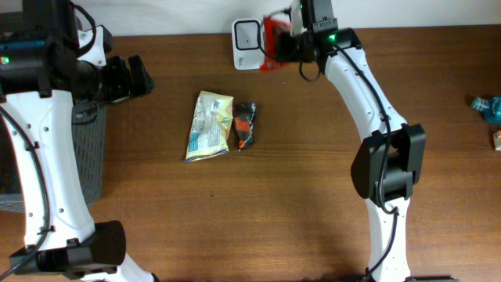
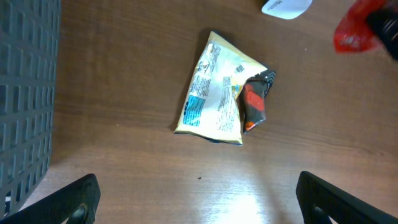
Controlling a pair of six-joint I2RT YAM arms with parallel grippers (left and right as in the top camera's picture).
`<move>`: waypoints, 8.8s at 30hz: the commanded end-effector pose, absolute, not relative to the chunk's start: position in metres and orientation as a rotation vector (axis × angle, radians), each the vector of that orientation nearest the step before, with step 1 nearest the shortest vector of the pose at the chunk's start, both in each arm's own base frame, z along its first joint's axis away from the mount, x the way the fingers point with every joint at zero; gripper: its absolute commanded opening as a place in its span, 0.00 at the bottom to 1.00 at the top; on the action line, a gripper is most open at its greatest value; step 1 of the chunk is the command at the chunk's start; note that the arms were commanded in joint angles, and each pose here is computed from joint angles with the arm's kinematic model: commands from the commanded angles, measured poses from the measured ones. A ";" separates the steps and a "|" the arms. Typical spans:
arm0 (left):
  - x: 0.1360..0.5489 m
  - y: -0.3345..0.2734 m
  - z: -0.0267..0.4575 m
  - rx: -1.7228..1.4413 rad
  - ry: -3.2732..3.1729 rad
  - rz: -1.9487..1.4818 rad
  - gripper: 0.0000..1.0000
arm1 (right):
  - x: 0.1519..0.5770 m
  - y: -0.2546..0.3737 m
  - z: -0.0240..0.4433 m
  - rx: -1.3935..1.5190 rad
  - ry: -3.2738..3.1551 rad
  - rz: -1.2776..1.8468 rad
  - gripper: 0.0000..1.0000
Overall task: Scan the item barcode
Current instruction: 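Carry the red bag to the right table edge and release it, then reach the right gripper to the dark hex-wrench packet and grasp it, then lift the hex-wrench packet and turn its barcode toward the scanner, then hold the hex-wrench packet up at the white scanner, then carry the hex-wrench packet to the right edge and release it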
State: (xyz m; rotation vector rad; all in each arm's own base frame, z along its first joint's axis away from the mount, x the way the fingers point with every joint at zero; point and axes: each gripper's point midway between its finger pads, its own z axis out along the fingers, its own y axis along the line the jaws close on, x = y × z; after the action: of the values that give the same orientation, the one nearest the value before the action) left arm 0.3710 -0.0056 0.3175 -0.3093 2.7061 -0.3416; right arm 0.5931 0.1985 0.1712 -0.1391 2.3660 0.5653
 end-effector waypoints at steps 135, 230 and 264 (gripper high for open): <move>0.369 -0.006 0.322 -0.318 2.692 -0.343 0.99 | 0.485 0.243 0.026 -0.969 2.553 0.090 0.95; 0.369 -0.006 0.323 -0.316 2.692 -0.343 0.99 | 0.646 0.275 0.129 -0.165 2.135 0.281 0.27; 0.369 -0.006 0.322 -0.316 2.692 -0.344 0.99 | 0.367 -0.338 0.080 1.632 2.510 -0.240 0.61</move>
State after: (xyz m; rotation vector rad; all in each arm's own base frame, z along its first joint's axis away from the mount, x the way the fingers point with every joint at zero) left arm 0.3709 -0.0056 0.3174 -0.3094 2.7065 -0.3416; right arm 0.3753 -0.3368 0.0991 1.6057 2.4722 -0.2377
